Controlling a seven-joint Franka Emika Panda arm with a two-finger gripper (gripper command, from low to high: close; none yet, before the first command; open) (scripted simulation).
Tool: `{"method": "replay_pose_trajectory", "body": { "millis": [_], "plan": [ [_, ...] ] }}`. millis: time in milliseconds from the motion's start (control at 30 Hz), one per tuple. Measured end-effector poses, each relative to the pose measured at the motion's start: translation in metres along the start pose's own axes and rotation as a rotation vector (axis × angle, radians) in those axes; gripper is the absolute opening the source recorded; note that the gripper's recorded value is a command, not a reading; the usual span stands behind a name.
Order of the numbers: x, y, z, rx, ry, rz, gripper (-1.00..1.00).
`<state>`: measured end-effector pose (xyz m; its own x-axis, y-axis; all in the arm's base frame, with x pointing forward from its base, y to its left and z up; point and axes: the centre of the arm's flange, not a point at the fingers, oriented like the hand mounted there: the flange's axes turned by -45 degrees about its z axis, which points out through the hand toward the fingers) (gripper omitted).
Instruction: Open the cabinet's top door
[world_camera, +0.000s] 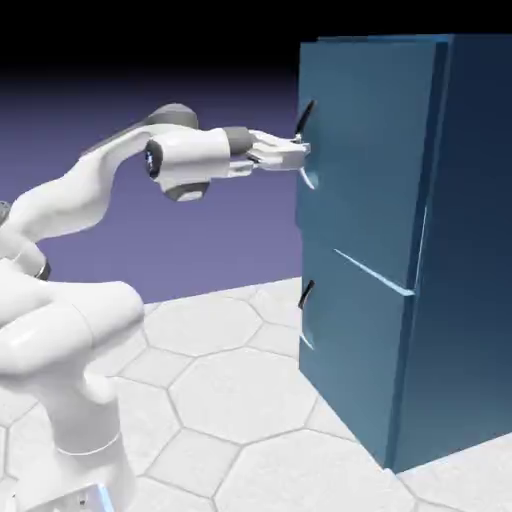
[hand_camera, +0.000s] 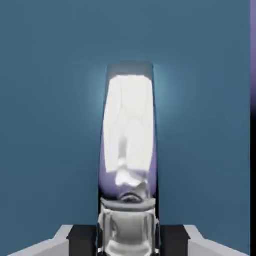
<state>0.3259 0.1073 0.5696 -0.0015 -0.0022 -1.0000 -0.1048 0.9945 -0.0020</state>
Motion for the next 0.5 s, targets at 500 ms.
{"method": "replay_pose_trajectory", "body": {
  "millis": [500],
  "plan": [
    [0.000,-0.083,-0.103,-0.415,-0.002,0.001,-1.00]
  ]
}}
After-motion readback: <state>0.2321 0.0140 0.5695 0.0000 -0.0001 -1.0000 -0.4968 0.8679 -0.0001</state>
